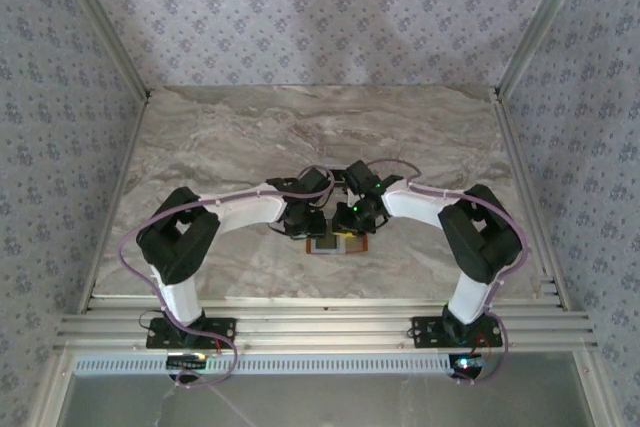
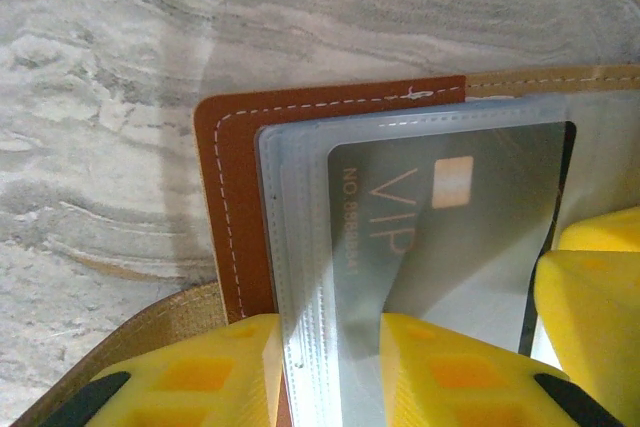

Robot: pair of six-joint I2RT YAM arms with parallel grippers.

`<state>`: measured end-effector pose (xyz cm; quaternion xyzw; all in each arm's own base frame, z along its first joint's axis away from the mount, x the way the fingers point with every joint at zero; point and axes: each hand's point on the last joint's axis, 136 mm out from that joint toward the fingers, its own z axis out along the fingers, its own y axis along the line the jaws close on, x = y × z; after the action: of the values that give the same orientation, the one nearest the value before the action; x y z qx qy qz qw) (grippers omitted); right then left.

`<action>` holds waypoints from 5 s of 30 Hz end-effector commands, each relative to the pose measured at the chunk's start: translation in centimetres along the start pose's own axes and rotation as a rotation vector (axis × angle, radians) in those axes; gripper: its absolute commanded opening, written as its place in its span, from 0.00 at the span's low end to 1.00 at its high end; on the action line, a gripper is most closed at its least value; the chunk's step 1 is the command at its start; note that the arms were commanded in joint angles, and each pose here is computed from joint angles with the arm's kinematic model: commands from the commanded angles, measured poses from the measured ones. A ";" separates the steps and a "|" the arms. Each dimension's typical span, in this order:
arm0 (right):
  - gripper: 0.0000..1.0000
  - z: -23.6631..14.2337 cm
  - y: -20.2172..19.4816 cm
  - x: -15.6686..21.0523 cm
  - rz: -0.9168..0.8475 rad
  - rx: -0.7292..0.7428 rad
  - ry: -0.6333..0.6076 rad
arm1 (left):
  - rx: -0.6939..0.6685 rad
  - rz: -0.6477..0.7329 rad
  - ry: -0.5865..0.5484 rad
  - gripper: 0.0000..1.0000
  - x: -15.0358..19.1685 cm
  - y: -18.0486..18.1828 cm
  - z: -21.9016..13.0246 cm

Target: Take the credit cards out of the card holder

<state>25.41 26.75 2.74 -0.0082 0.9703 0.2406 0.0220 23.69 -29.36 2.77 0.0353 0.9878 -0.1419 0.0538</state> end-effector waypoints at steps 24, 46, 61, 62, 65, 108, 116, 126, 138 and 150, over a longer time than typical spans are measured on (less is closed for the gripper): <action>0.20 1.0 -2.9 1.4 0.018 0.161 0.032 | -0.050 0.010 -0.009 0.34 0.0 1.5 -0.3; 0.11 -1.6 -2.1 0.5 0.011 0.157 -0.034 | -0.080 0.008 -0.028 0.34 0.0 2.2 -0.8; 0.27 -2.0 0.2 -0.1 0.013 -0.028 -0.048 | -0.090 0.009 -0.004 0.33 0.5 2.6 0.1; 0.27 -1.8 0.2 -0.1 0.015 -0.037 -0.044 | -0.091 0.008 -0.003 0.33 0.5 2.6 0.1; 0.27 -1.4 -0.1 0.0 0.019 -0.051 -0.038 | -0.091 0.007 -0.003 0.33 0.5 2.6 0.1; 0.10 0.0 -1.4 0.2 0.062 -0.216 -0.034 | -0.117 0.012 0.020 0.33 0.7 2.9 0.4; 0.07 -0.9 -3.0 0.2 0.070 -0.132 -0.065 | -0.127 0.019 0.023 0.33 0.7 3.1 0.4; 0.06 -1.9 -3.0 0.0 0.063 -0.132 -0.101 | -0.132 0.018 0.021 0.33 0.7 3.2 0.1; 0.00 -5.6 -3.3 -0.2 0.028 -0.122 -0.159 | -0.096 0.038 -0.019 0.33 -0.2 2.1 -1.3; 0.00 -8.5 -2.0 -1.0 -0.095 -0.151 -0.222 | -0.040 0.057 -0.083 0.33 -1.5 0.6 -3.3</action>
<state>25.87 21.22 7.93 -0.0042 0.9419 0.3133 0.1213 24.02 -27.69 3.55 0.0506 0.9897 -0.1117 0.0742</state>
